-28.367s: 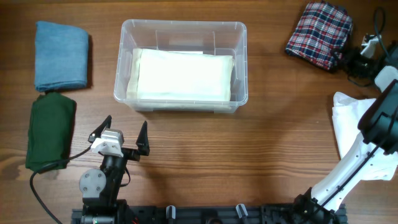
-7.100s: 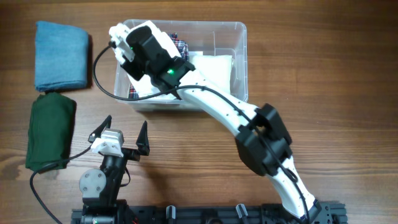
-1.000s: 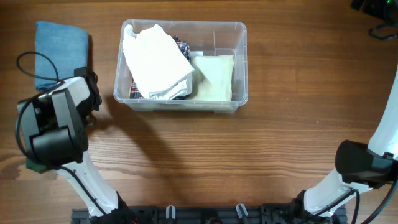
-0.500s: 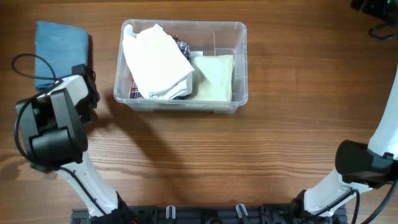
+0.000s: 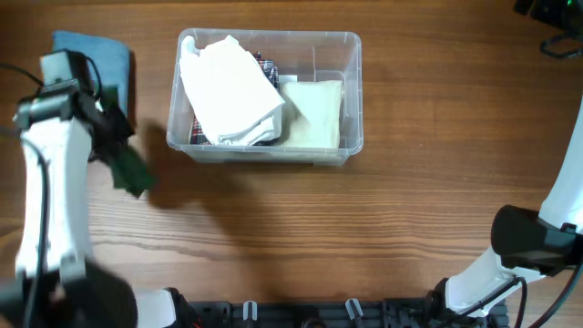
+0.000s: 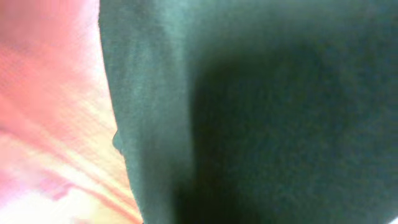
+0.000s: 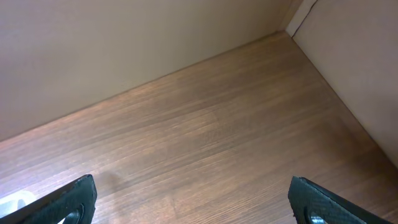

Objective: Pack container
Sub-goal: 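Lift the green cloth and carry it over the container's right side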

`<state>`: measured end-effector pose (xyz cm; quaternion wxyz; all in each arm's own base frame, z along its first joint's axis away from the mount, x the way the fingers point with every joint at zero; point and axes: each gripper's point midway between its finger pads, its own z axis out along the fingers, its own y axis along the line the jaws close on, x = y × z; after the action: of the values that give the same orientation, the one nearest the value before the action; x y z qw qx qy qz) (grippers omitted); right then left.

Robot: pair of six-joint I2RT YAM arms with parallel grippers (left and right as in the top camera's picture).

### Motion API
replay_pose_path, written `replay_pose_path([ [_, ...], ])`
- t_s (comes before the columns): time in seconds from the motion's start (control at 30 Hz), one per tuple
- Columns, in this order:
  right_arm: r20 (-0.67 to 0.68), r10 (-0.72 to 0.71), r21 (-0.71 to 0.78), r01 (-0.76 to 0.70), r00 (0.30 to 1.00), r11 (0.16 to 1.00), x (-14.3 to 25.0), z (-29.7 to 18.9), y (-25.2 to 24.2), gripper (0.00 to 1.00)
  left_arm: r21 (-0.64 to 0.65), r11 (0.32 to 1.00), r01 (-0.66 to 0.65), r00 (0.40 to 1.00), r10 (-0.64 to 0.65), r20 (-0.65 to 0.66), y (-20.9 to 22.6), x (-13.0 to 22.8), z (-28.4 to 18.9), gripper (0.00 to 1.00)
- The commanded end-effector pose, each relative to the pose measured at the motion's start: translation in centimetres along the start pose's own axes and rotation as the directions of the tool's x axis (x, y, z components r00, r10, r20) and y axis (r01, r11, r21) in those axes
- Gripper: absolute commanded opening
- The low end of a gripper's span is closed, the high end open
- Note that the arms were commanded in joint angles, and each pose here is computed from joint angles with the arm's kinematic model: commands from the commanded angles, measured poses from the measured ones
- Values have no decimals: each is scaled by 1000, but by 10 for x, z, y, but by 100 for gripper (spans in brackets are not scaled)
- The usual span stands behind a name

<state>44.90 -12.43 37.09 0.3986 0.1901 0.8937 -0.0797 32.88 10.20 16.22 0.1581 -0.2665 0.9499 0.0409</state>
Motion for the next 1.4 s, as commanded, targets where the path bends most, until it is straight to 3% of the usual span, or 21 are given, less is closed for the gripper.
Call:
replay_pose_path([
  [0.0,-3,18,10,-18,1000,1000,1,2,-1,100,371,915,-161,976,91,198,-57,-5,-87,4],
  [0.2,-3,18,10,-18,1000,1000,1,2,-1,100,593,720,-361,906,120,406,-95,3,-185,4],
  [0.3,-3,18,10,-18,1000,1000,1,2,-1,100,685,521,-509,847,165,505,-124,13,-221,4],
  [0.33,-4,18,10,-18,1000,1000,1,2,-1,100,708,413,-573,814,185,551,-138,19,-235,4],
  [0.47,-3,18,10,-18,1000,1000,1,2,-1,100,734,209,-646,761,247,600,-183,33,-244,4],
  [0.57,-3,18,10,-18,1000,1000,1,2,-1,100,735,15,-678,702,309,642,-225,53,-241,4],
  [0.67,-3,18,10,-18,1000,1000,1,2,-1,100,747,-109,-656,676,355,645,-267,66,-222,4],
  [0.8,-3,18,10,-18,1000,1000,1,2,-1,100,770,-209,-603,667,399,630,-306,79,-191,4],
  [0.93,-3,18,10,-18,1000,1000,1,2,-1,100,760,-372,-533,644,404,650,-331,97,-177,4],
  [1.07,-3,18,10,-18,1000,1000,1,2,-1,100,721,-483,-496,617,388,685,-345,109,-169,4],
  [1.2,-3,18,10,-18,1000,1000,1,2,-1,100,702,-544,-459,609,383,695,-349,115,-162,4],
  [1.37,-3,18,10,-18,1000,1000,1,2,-1,100,745,-553,-374,639,429,639,-352,121,-135,4],
])
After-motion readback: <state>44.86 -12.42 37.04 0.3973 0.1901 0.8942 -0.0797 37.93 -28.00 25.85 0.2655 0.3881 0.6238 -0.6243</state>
